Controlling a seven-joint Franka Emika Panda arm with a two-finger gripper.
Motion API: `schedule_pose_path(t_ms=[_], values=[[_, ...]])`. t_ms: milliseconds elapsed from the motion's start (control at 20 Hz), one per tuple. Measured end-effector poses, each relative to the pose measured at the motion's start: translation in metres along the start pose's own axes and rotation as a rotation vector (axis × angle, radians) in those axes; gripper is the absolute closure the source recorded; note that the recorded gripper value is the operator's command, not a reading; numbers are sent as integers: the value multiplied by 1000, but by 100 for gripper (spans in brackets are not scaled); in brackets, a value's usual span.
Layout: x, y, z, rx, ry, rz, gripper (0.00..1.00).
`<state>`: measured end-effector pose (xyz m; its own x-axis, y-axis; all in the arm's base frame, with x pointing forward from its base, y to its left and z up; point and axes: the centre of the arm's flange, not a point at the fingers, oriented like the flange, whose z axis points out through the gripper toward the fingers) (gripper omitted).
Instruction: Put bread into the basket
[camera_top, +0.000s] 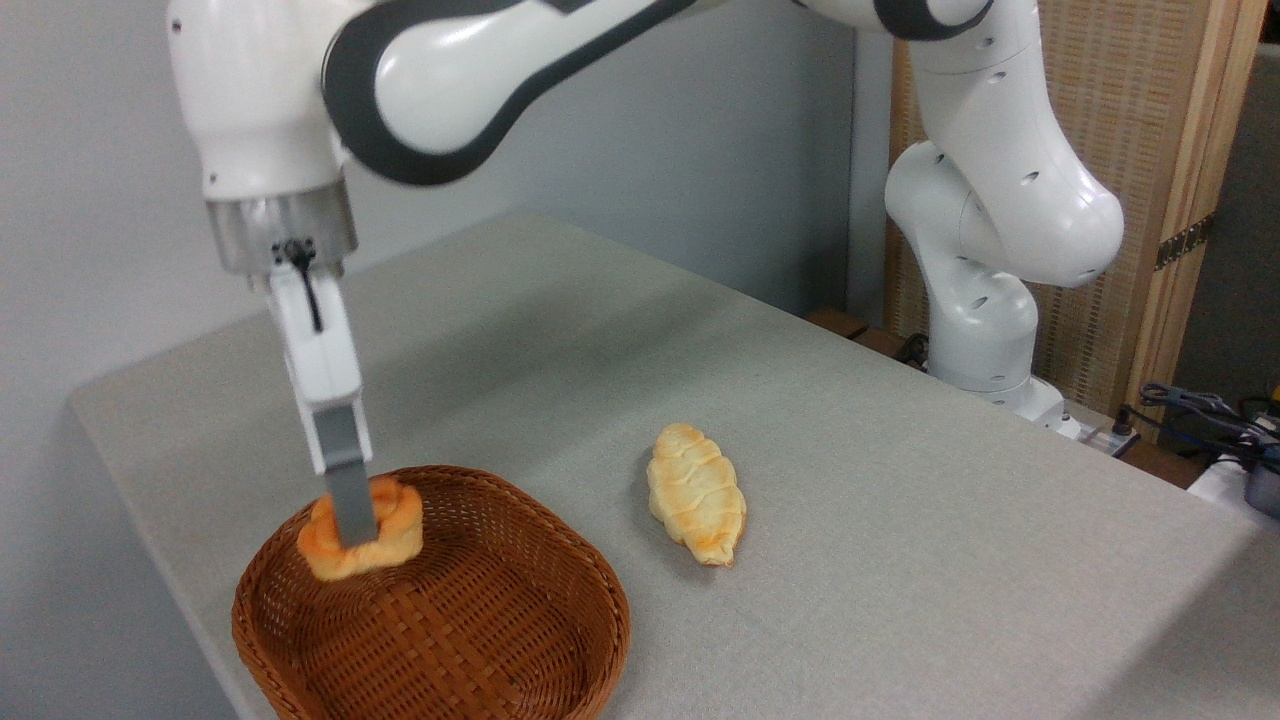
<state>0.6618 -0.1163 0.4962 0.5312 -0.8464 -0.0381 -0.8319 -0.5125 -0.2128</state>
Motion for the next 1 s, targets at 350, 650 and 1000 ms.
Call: schedule_pose_path(t_ms=[350, 650, 1000], values=[[19, 9, 17, 5, 0, 42, 0], [9, 6, -10, -66, 61, -68, 0], [-92, 6, -128, -211, 89, -237, 0]])
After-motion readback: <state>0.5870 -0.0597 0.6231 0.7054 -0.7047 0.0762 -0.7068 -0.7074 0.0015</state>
